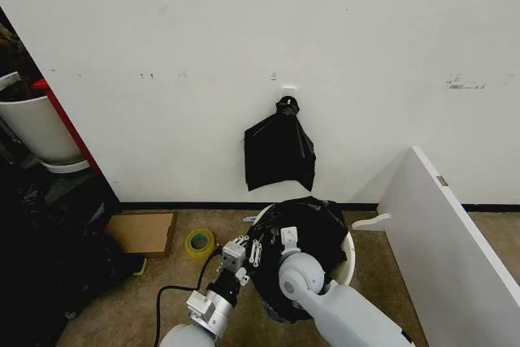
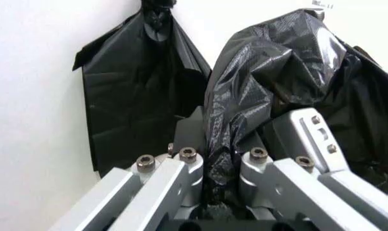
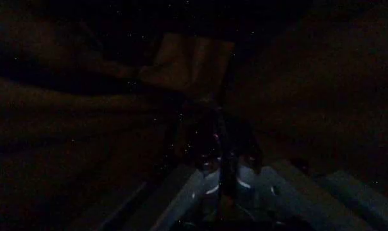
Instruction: Place the garbage bag over the trash bin.
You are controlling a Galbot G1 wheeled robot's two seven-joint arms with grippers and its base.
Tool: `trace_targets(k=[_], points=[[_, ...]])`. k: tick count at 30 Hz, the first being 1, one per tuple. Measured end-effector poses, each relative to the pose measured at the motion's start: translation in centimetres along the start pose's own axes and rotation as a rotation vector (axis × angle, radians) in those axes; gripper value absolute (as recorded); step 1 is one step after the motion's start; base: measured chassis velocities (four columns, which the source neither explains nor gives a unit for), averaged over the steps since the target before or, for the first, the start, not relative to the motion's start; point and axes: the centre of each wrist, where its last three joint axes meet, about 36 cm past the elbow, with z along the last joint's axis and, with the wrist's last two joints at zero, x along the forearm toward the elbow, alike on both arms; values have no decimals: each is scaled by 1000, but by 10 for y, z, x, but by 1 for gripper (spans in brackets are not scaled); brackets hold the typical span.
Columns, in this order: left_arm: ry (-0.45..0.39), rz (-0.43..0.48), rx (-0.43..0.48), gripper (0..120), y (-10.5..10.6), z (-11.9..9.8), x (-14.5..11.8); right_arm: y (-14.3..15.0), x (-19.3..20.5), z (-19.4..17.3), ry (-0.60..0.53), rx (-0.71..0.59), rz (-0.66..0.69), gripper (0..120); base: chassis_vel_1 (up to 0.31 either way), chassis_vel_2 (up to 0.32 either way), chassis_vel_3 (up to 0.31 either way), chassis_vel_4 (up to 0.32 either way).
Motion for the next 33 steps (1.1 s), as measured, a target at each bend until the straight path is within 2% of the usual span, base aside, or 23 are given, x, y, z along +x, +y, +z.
trace_targets(k=[14,17,20,22,26,29,30,33], points=[[0,-139,20,4,18,2,-18,-3,51,-5,-49,-10,-65,0,0,0,0,0],[4,-207,65,4,29,-2,-28,-8,87,-8,-88,-19,-123,0,0,0,0,0],[5,-232,69,4,34,-1,-31,-10,101,-7,-111,-17,-157,0,0,0,0,0],[9,-263,87,4,40,0,-34,-17,123,-10,-140,-38,-221,3,0,0,0,0],[16,-306,117,4,49,0,-38,-29,154,-20,-177,-97,-303,22,0,0,0,0],[17,-322,120,4,53,1,-40,-34,168,-25,-196,-124,-333,27,0,0,0,0],[18,-332,121,4,55,2,-41,-37,175,-29,-210,-142,-347,34,0,0,0,0],[23,-350,135,4,58,2,-42,-40,188,-34,-232,-164,-361,44,0,0,0,0]])
